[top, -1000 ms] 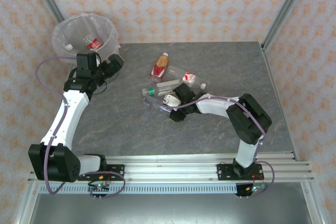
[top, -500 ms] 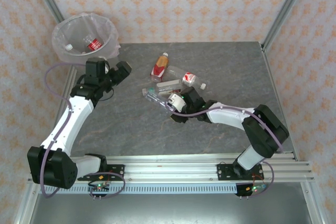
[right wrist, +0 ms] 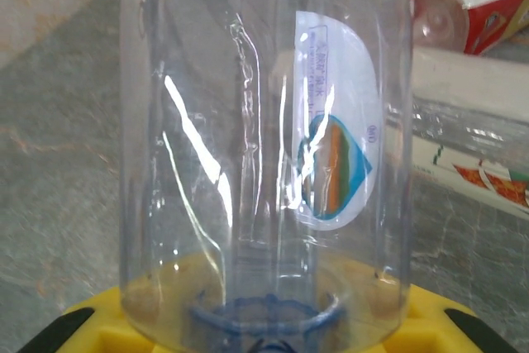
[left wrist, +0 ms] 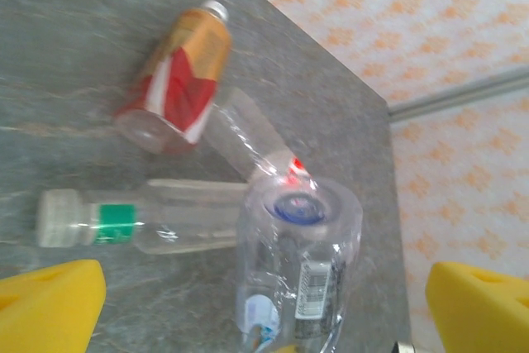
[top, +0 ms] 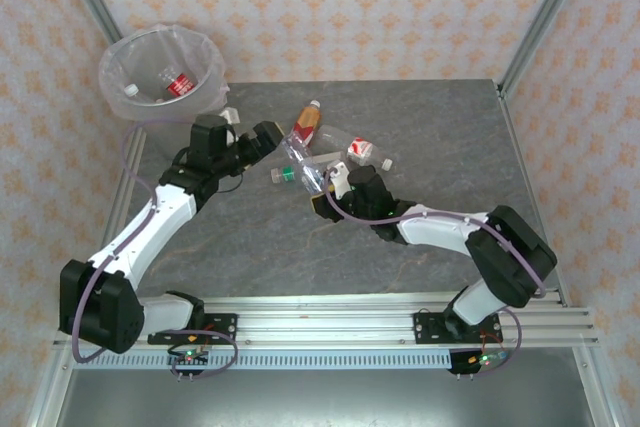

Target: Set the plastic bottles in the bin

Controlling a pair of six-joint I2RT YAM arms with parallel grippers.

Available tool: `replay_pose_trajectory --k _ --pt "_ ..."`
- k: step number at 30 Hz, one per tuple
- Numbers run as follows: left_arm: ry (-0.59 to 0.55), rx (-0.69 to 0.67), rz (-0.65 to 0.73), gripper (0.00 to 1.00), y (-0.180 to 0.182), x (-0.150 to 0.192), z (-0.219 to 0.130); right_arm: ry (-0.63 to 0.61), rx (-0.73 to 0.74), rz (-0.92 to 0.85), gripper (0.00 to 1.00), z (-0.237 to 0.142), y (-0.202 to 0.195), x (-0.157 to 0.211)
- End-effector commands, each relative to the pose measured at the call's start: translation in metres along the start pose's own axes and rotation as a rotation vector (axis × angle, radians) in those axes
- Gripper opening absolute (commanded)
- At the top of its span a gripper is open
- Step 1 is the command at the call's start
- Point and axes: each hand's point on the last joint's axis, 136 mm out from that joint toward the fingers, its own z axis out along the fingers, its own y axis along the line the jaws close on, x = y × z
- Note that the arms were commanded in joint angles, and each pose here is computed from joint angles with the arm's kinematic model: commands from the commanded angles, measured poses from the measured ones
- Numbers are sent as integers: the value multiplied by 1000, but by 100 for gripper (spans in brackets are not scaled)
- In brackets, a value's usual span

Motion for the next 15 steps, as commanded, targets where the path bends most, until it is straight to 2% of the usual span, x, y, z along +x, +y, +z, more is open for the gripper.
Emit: replay_pose_trajectory --k 1,7,12,15 --pt "22 111 44 100 -26 4 9 -110 -76 33 0 -9 19 -32" --pt "56 149 102 100 -43 12 20 -154 -175 47 0 -18 38 -49" --pt "61 196 141 100 -56 14 22 -175 -201 45 0 -25 45 -56" --pt "68 198 159 97 -59 16 23 -174 -221 50 0 -26 48 -56"
